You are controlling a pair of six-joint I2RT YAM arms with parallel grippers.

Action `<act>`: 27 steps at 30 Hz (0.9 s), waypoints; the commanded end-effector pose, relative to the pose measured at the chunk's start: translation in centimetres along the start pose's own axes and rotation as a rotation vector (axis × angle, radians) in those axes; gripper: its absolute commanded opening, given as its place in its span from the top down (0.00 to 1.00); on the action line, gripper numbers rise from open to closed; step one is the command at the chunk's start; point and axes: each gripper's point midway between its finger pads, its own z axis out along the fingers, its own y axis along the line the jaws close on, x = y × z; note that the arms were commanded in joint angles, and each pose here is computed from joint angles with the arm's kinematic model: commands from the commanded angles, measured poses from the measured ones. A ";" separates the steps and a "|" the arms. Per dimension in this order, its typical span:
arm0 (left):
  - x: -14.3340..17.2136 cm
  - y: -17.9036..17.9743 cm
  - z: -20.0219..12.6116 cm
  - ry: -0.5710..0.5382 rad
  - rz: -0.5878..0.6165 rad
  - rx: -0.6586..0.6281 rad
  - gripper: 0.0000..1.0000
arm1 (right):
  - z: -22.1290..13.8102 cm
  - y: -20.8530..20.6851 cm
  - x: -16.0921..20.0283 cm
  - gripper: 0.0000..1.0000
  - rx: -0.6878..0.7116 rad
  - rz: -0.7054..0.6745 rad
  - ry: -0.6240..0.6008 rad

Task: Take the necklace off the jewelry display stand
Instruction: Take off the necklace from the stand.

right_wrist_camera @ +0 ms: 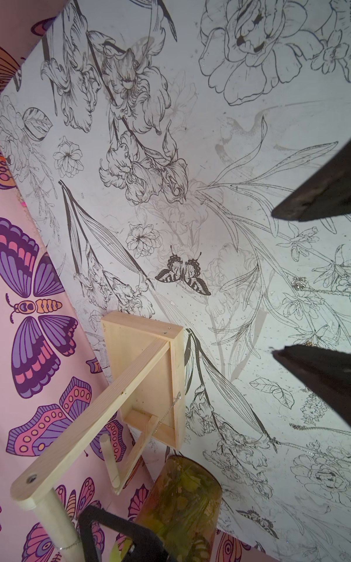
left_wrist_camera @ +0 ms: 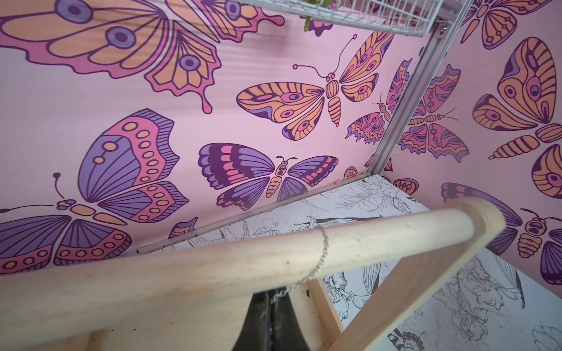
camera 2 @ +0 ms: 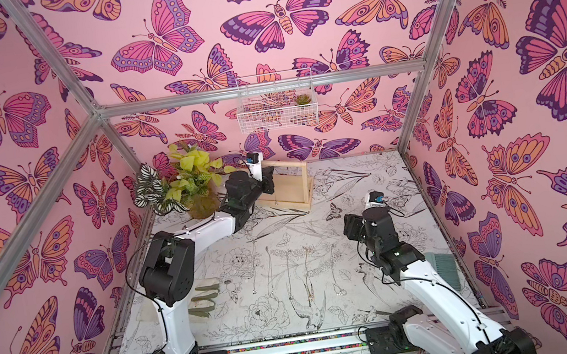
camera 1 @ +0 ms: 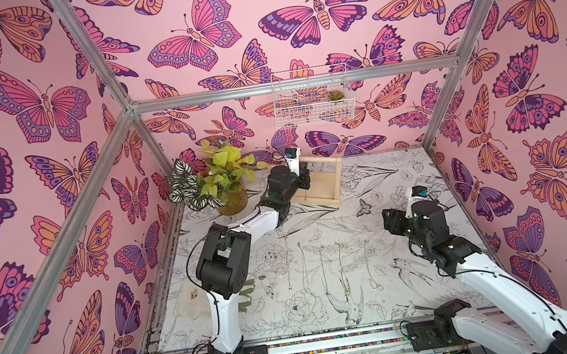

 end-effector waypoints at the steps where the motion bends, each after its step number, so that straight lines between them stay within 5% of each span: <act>1: -1.5 1.7 -0.6 -0.015 0.021 -0.022 0.94 | -0.2 0.0 -0.5 0.32 -0.006 0.011 -0.018; 27: -4.5 10.4 -2.8 -0.018 0.065 -0.180 0.99 | -0.1 0.0 -0.4 0.33 -0.007 0.012 -0.013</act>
